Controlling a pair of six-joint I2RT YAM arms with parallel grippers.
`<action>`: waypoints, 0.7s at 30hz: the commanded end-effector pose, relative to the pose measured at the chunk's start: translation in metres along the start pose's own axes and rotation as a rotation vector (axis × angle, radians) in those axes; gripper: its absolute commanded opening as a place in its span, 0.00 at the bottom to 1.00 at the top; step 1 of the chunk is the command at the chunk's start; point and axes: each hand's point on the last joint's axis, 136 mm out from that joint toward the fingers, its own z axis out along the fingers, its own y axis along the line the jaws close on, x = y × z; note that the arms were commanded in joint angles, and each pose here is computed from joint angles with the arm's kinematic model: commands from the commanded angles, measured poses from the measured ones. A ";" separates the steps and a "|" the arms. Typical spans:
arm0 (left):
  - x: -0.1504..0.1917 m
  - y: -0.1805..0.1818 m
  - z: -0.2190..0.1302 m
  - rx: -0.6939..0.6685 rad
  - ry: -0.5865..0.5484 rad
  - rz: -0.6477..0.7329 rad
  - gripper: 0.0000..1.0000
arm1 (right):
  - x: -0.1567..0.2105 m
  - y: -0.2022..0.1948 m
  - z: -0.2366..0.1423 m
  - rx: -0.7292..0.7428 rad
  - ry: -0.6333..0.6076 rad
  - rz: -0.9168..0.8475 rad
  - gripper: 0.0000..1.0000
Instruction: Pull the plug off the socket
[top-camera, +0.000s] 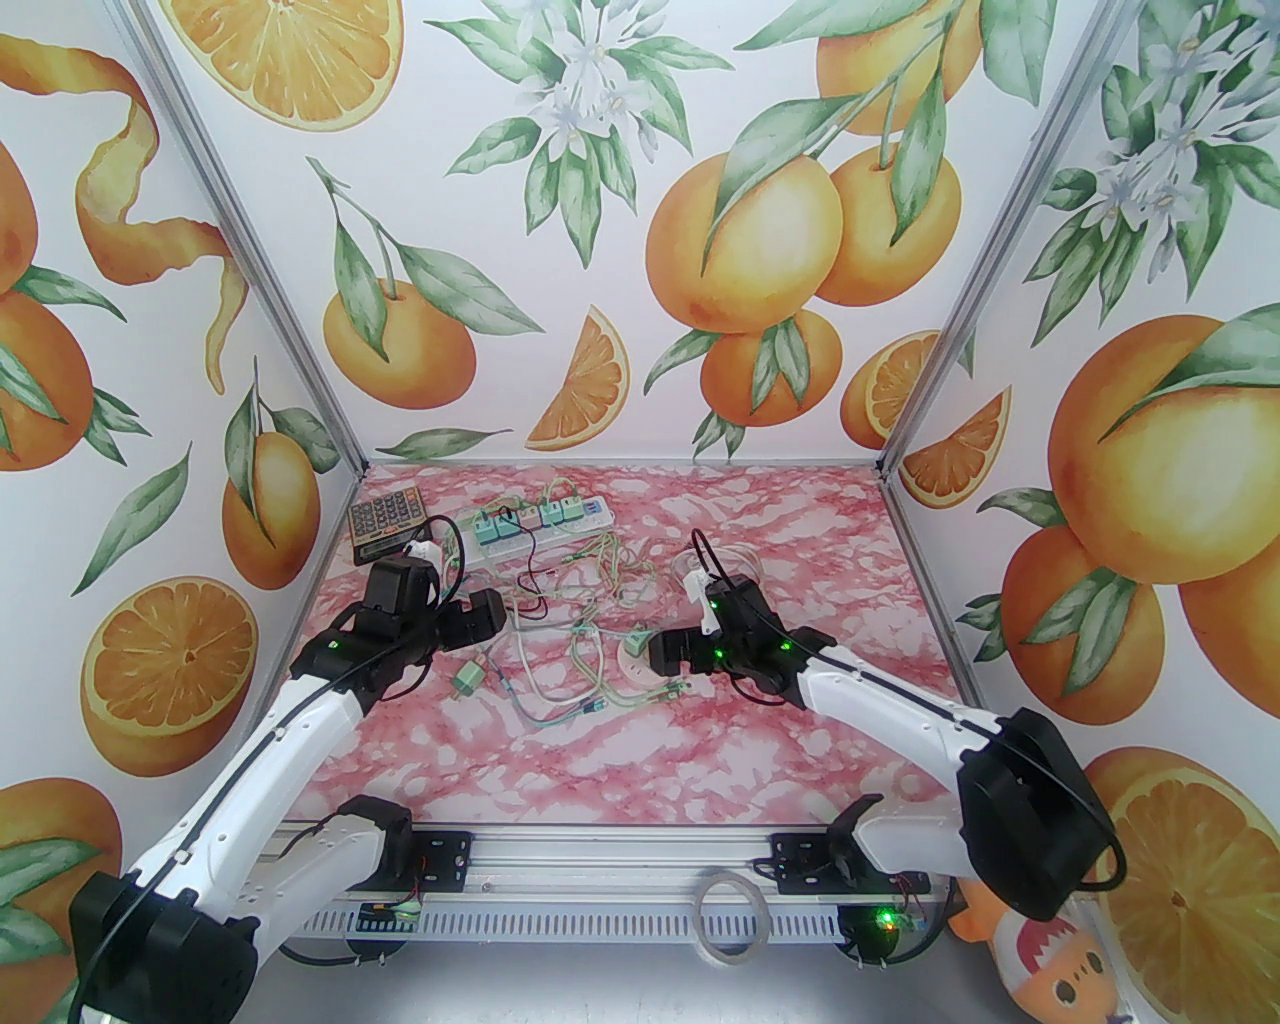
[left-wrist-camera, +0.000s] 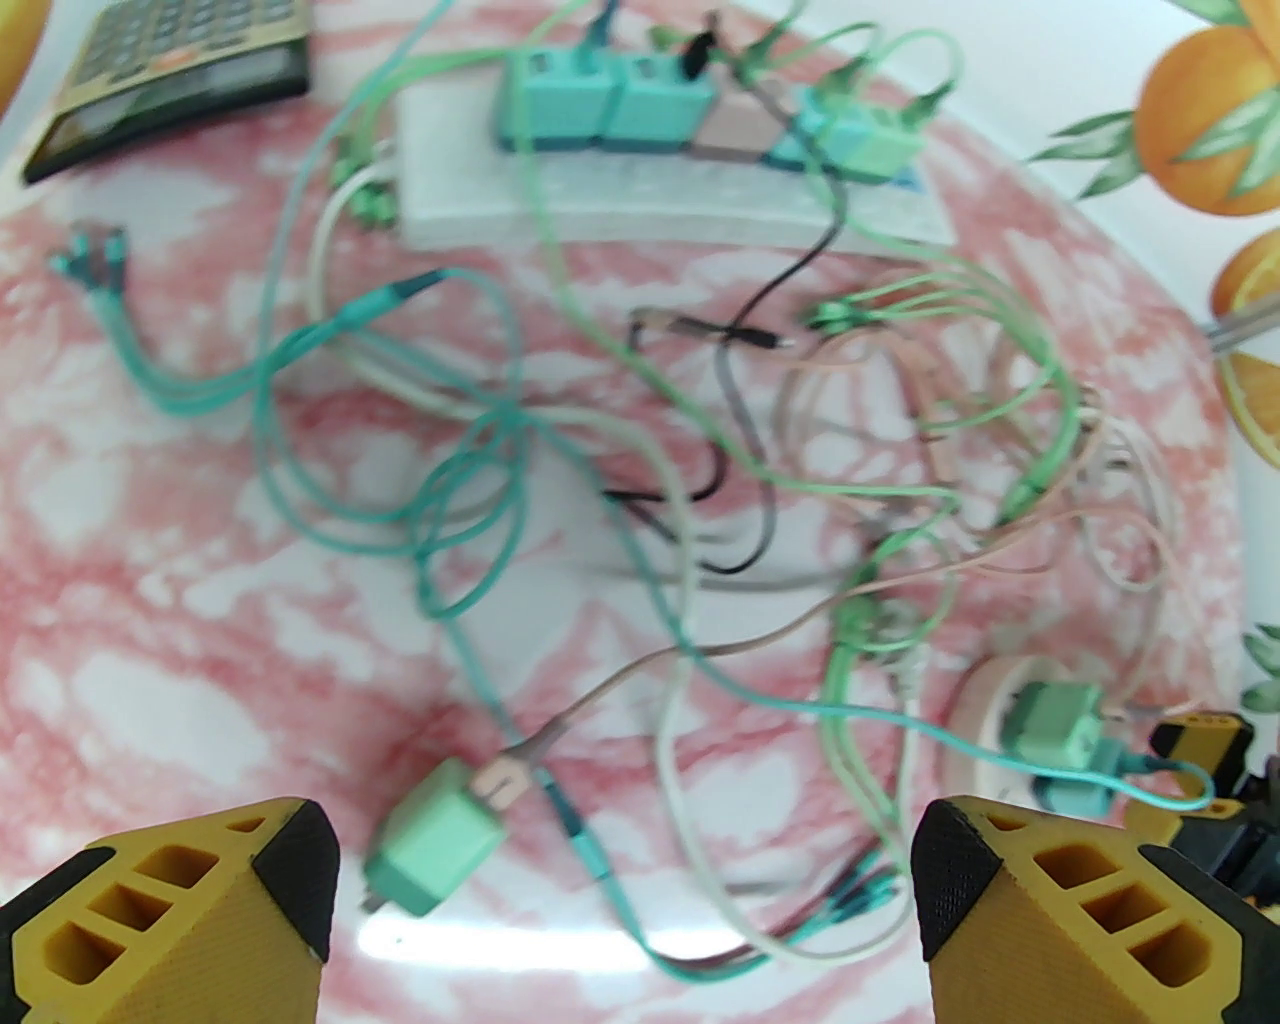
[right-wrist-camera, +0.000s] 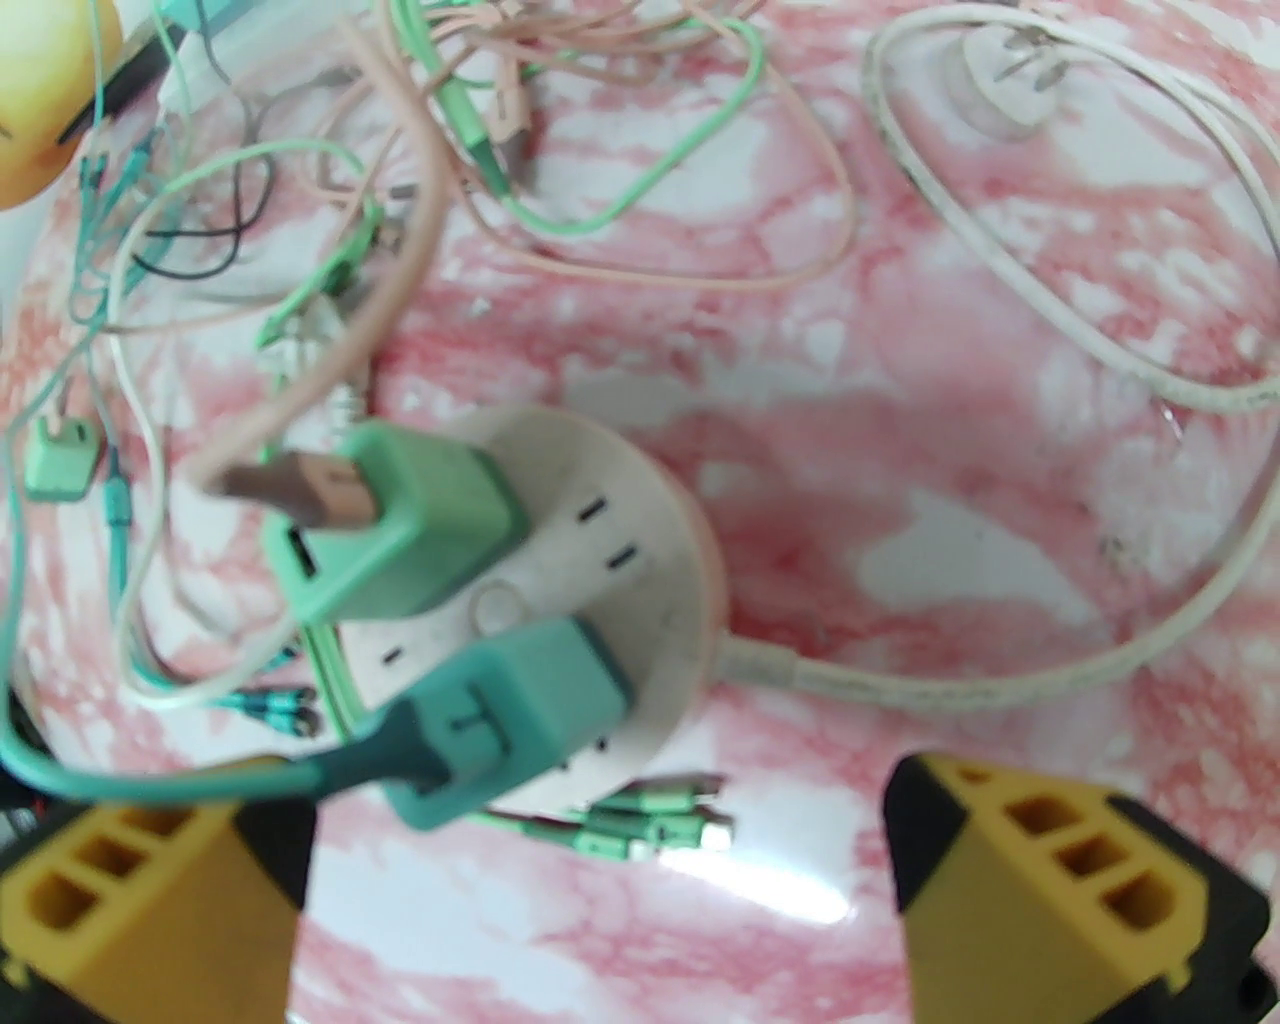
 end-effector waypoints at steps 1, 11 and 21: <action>-0.019 -0.029 -0.003 0.127 -0.055 0.051 0.97 | -0.001 -0.003 -0.008 0.017 -0.017 0.048 1.00; 0.002 -0.093 0.007 0.285 -0.005 0.304 1.00 | 0.012 0.000 -0.016 0.110 -0.020 0.167 1.00; 0.051 -0.112 0.010 0.351 0.043 0.359 1.00 | 0.023 -0.009 -0.025 0.322 -0.050 0.340 1.00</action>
